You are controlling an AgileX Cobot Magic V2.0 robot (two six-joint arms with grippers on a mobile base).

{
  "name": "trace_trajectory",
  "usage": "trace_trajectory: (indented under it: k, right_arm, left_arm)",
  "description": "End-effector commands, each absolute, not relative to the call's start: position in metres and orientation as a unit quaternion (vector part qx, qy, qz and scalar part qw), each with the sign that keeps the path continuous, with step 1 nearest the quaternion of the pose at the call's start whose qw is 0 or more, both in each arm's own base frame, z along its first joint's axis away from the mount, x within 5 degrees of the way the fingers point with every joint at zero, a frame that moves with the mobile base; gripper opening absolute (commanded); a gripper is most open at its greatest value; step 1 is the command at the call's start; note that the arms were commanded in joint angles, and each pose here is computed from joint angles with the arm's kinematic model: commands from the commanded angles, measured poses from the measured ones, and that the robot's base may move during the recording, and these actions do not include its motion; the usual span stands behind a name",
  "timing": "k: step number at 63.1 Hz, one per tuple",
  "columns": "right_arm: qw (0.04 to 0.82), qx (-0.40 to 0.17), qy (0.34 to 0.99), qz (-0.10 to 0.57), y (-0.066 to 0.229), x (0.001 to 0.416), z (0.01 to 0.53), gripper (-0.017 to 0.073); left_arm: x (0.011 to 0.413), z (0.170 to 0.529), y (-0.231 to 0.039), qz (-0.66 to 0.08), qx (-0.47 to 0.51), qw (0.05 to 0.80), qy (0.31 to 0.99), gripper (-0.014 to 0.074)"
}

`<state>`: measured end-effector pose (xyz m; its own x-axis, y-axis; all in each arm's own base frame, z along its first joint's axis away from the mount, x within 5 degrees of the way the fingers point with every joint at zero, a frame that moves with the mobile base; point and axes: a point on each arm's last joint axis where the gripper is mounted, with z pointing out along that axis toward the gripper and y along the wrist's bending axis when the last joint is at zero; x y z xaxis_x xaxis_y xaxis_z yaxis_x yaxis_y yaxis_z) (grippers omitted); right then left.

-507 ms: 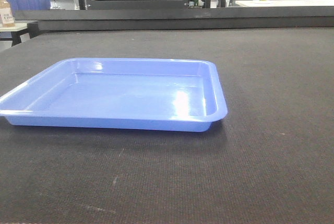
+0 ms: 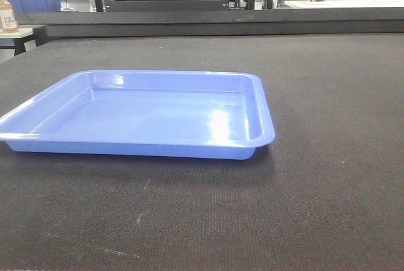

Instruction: Grab blue tray and place on right shelf

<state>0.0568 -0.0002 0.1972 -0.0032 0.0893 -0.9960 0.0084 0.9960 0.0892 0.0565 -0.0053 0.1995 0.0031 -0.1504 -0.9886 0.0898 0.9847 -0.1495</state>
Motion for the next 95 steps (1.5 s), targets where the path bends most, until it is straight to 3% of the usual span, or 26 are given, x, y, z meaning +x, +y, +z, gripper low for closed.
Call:
trace_trajectory:
  k: [1, 10, 17, 30, 38, 46, 53, 60, 68, 76, 86, 95]
  right_arm:
    - [0.752, 0.033, 0.658, 0.026, -0.001, 0.053, 0.215, 0.0018]
    - [0.756, 0.033, 0.654, 0.025, -0.001, 0.053, 0.216, 0.0018]
    - [0.79, 0.036, 0.611, 0.025, -0.002, 0.051, 0.227, 0.0018]
    - [0.799, 0.036, 0.599, 0.041, 0.0, 0.035, 0.288, 0.0034]
    - [0.803, 0.033, 0.593, 0.043, 0.0, 0.034, 0.331, 0.0194]
    - [0.786, 0.034, 0.616, 0.043, 0.0, 0.053, 0.355, 0.0405]
    - [0.75, 0.03, 0.659, 0.049, 0.002, 0.08, 0.366, 0.0533]
    - [0.708, 0.009, 0.698, 0.107, 0.014, 0.105, 0.383, 0.0545]
    - [0.624, -0.043, 0.761, 0.173, 0.042, 0.139, 0.403, 0.0545]
    - [0.546, -0.114, 0.803, 0.209, 0.083, 0.176, 0.419, 0.0542]
    - [0.43, -0.137, 0.863, 0.228, 0.134, 0.229, 0.412, 0.0515]
    - [0.333, -0.116, 0.914, 0.2, 0.16, 0.275, 0.388, 0.0515]
  left_arm:
    - [0.056, 0.198, -0.004, -0.084, -0.031, 0.735, 0.673, -0.0048]
    - [0.056, 0.198, -0.004, -0.084, -0.031, 0.735, 0.673, -0.0048]
    - [0.055, 0.209, -0.003, -0.085, -0.036, 0.759, 0.645, -0.0048]
    - [0.052, 0.278, -0.006, -0.1, -0.026, 0.743, 0.662, -0.0048]
    - [0.058, 0.323, -0.008, -0.091, -0.006, 0.704, 0.704, -0.0025]
    - [0.077, 0.347, -0.011, -0.092, -0.003, 0.668, 0.739, 0.0099]
    - [0.098, 0.36, -0.015, -0.098, 0.002, 0.633, 0.768, 0.0308]
    - [0.118, 0.372, -0.022, -0.102, 0.031, 0.596, 0.796, 0.0474]
    - [0.137, 0.392, -0.037, -0.087, 0.124, 0.572, 0.806, 0.0483]
    - [0.162, 0.402, -0.048, -0.095, 0.143, 0.516, 0.839, 0.0483]
    - [0.208, 0.396, -0.059, -0.089, 0.156, 0.412, 0.893, 0.0483]
    - [0.248, 0.38, -0.061, -0.047, 0.141, 0.352, 0.924, 0.0483]
